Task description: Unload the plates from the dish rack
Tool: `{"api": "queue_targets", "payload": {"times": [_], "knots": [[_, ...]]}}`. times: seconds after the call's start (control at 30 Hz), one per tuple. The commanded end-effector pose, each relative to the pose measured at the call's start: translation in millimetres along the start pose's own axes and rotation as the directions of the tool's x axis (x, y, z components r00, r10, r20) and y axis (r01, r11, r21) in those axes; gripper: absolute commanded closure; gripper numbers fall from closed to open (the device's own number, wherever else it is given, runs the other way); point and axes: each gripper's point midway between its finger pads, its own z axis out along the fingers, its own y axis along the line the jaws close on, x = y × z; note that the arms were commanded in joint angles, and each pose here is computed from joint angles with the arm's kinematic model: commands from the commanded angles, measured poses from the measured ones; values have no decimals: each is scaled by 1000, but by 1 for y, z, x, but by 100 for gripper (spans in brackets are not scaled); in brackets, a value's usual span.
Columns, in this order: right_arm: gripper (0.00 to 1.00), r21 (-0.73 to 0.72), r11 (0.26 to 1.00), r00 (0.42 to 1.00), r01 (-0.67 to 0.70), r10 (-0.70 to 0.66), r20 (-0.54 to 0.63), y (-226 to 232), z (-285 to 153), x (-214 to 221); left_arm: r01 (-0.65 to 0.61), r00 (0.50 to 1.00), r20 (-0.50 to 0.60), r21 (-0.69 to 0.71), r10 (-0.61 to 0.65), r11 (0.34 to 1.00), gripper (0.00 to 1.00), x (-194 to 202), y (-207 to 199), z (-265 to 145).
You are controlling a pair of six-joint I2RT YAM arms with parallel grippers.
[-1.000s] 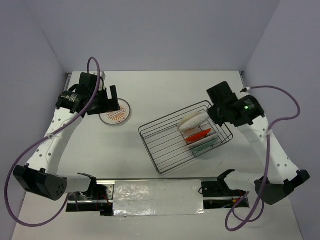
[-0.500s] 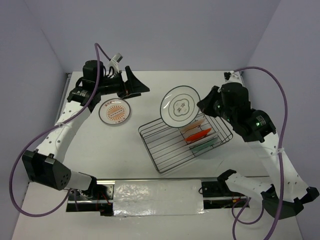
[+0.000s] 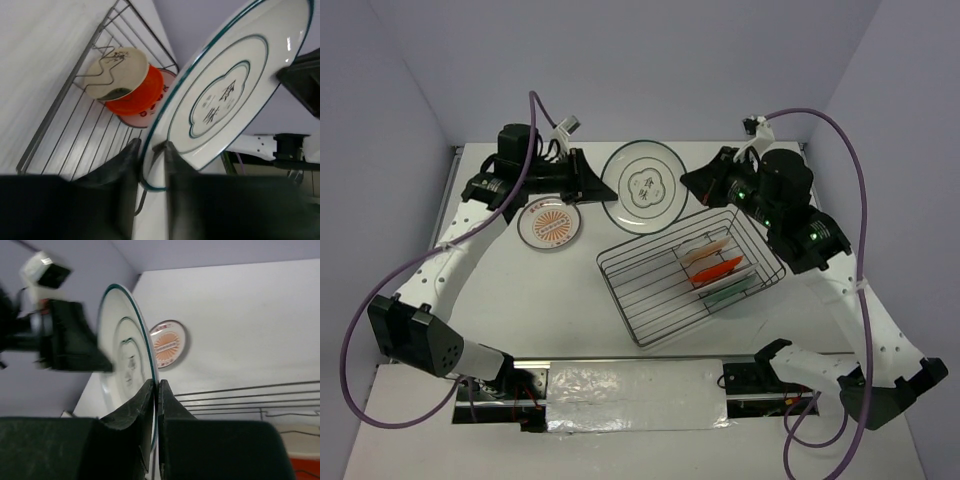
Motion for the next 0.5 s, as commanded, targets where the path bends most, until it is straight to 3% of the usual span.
{"api": "queue_targets", "payload": {"times": [0.0,0.03,0.07,0.1,0.13,0.17,0.2,0.23,0.27,0.3,0.37,0.47], "knots": [[100,-150,988,999,-25,30,31,27,17,-10,-57,998,35,61,55,997,93,-5,-12,-1],[98,-160,987,999,-29,34,31,28,21,-9,-33,999,43,74,30,997,100,-6,-15,-1],[88,-149,988,999,-36,39,22,24,24,-5,-30,998,62,64,26,997,100,-8,-13,-1],[43,-93,994,998,-61,63,21,11,30,-1,-27,996,89,44,23,999,100,-12,-13,-5],[17,-21,997,997,-79,79,-9,-3,31,9,-11,993,115,8,10,1000,100,-16,-6,-8],[0,82,992,995,-99,100,-12,-23,30,13,22,983,185,-91,-5,996,100,-27,12,-12],[0,216,963,987,-159,160,12,-43,27,9,123,973,216,-208,-77,970,100,-27,42,-27],[0,502,847,983,-175,180,39,-92,-1,14,225,946,300,-339,-122,914,100,-34,75,-41],[0,613,761,973,-211,224,57,-113,-8,20,359,912,348,-423,-217,832,100,-31,115,-65],[0,712,681,977,-169,209,32,-134,-29,27,411,889,384,-433,-248,803,100,-34,132,-76],[0,752,643,980,-144,197,19,-136,-43,23,513,837,463,-481,-291,711,100,-34,183,-98],[0,774,623,979,-108,202,-26,-135,-64,28,548,819,482,-500,-310,671,100,-40,229,-104]]}}
